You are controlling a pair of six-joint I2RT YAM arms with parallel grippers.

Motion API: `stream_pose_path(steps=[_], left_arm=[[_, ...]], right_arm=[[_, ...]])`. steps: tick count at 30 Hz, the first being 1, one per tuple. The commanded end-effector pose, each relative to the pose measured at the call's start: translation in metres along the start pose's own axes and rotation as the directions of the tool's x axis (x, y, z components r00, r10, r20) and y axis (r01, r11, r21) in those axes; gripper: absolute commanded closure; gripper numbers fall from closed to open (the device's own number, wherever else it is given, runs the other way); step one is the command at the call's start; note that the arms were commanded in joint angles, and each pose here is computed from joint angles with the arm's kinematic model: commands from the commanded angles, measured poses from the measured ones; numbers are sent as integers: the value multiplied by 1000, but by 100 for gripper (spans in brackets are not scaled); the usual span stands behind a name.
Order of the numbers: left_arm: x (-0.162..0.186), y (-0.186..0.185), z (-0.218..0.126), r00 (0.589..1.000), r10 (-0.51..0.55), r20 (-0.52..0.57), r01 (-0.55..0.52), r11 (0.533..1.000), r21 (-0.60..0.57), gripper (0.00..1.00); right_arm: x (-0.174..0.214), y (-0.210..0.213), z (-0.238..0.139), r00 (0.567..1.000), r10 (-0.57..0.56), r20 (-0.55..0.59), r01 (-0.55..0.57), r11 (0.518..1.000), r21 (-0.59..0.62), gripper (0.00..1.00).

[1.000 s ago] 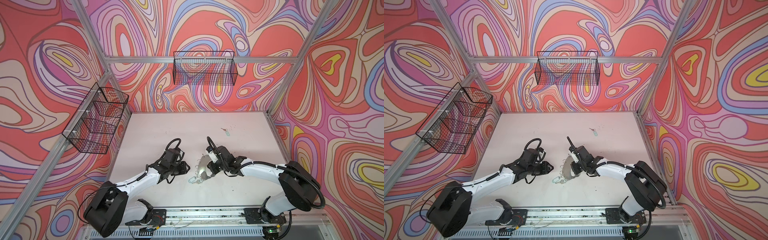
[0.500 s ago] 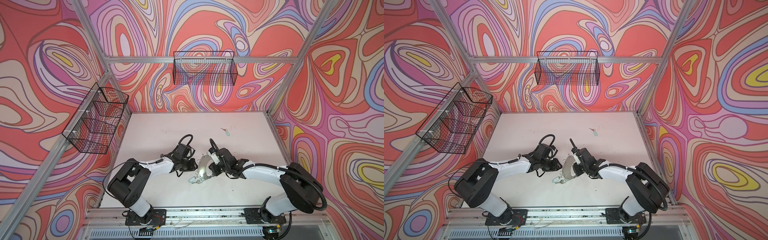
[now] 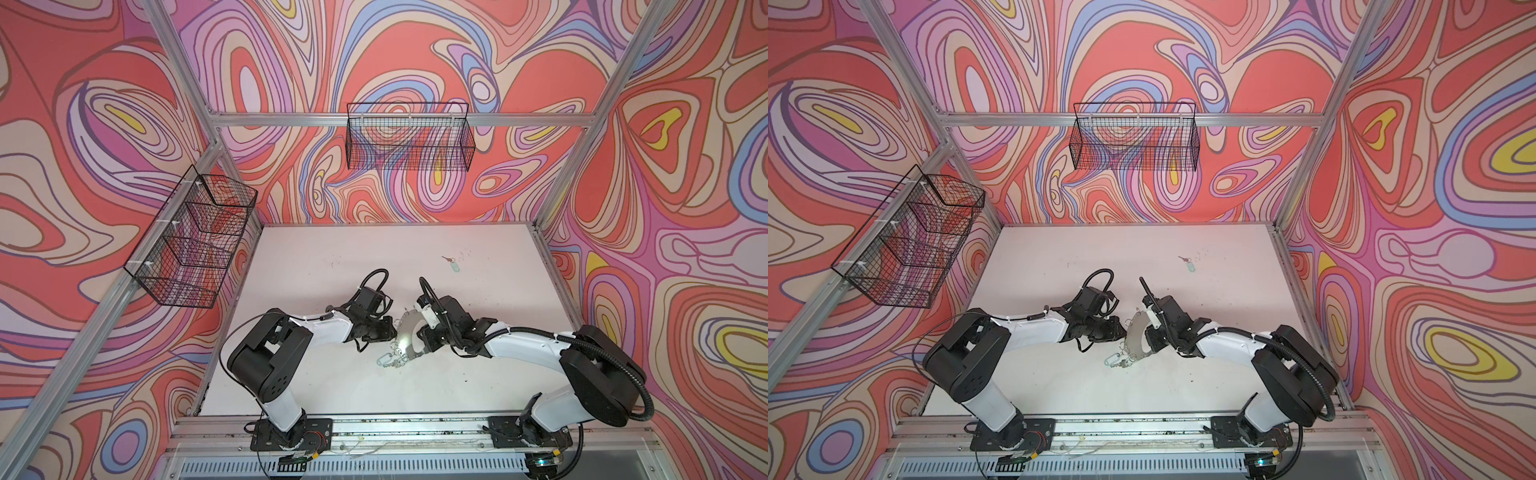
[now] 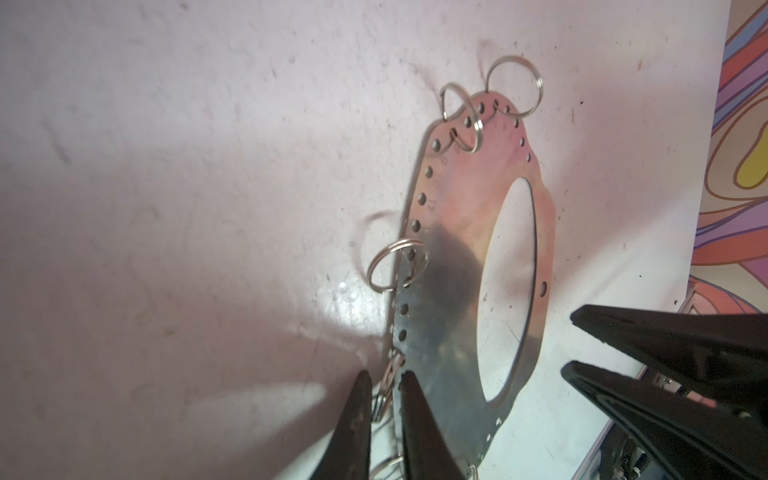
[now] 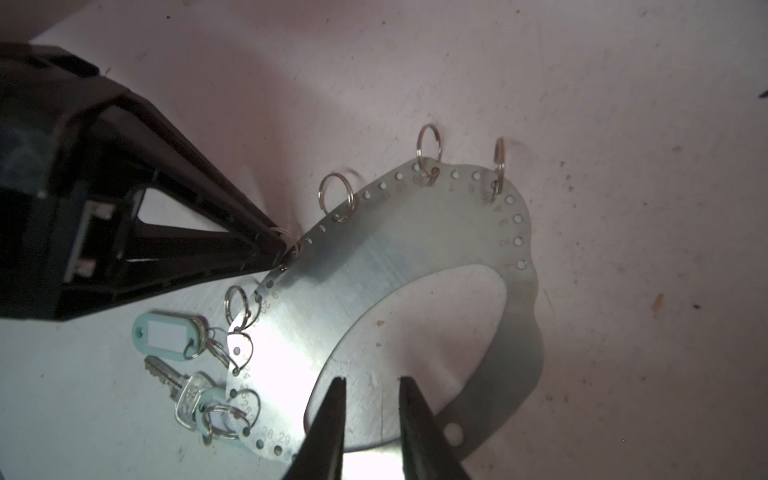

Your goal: Put the keys on the keyring

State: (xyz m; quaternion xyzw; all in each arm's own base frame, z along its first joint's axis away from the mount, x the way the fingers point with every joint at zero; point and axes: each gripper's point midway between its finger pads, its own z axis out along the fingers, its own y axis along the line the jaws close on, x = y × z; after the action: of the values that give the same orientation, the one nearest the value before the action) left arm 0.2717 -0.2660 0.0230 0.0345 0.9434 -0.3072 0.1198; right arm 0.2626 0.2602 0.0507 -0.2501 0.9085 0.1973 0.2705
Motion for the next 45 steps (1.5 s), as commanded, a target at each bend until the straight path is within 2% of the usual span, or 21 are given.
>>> stream_pose_path(steps=[1, 2, 4, 10, 14, 17, 22, 26, 32, 37, 39, 42, 45], left_arm=[[-4, -5, 2, 1000, 7, 8, -7, 1000, 14, 92], [-4, -6, 1, 1000, 9, 9, -9, 1000, 15, 92], [-5, -7, -3, 1000, 15, 18, -15, 1000, 15, 100], [-13, -15, -27, 995, 58, 80, -58, 998, -1, 100], [-22, -35, -55, 978, 151, 146, -152, 988, -6, 100], [-27, -58, -79, 947, 257, 191, -262, 965, -3, 100], [-39, -97, -125, 876, 393, 281, -413, 911, 12, 100], [-44, -122, -158, 823, 453, 344, -490, 871, 27, 100], [-43, -158, -201, 717, 525, 459, -619, 782, 75, 100], [-48, -181, -234, 611, 546, 573, -696, 715, 61, 100], [-46, -190, -243, 572, 547, 611, -728, 681, 71, 100], [-47, -198, -255, 506, 526, 683, -760, 647, 65, 100], [-50, -202, -264, 466, 507, 725, -767, 639, 46, 100]], right_arm=[[0, 0, -2, 1000, 4, 8, -4, 1000, -8, 75], [0, 0, -1, 1000, 5, 7, -5, 1000, -6, 75], [1, -1, -1, 1000, 6, 8, -6, 1000, -3, 75], [0, -1, -1, 1000, 8, 13, -8, 1000, 0, 75], [-8, 1, -6, 999, 15, 45, -15, 1000, -8, 75], [-26, 7, -21, 993, 14, 120, -11, 1000, -28, 75], [-64, 14, -61, 960, 4, 281, 5, 1000, -31, 74], [-91, 20, -98, 915, 1, 402, 15, 999, -38, 74], [-118, 40, -150, 847, 6, 532, 61, 992, -108, 72], [-138, 37, -181, 790, -1, 613, 64, 995, -81, 69], [-144, 46, -185, 788, -14, 616, 100, 989, -105, 69], [-148, 70, -186, 803, -22, 595, 180, 961, -208, 69], [-145, 94, -184, 824, -15, 566, 242, 913, -328, 69]])
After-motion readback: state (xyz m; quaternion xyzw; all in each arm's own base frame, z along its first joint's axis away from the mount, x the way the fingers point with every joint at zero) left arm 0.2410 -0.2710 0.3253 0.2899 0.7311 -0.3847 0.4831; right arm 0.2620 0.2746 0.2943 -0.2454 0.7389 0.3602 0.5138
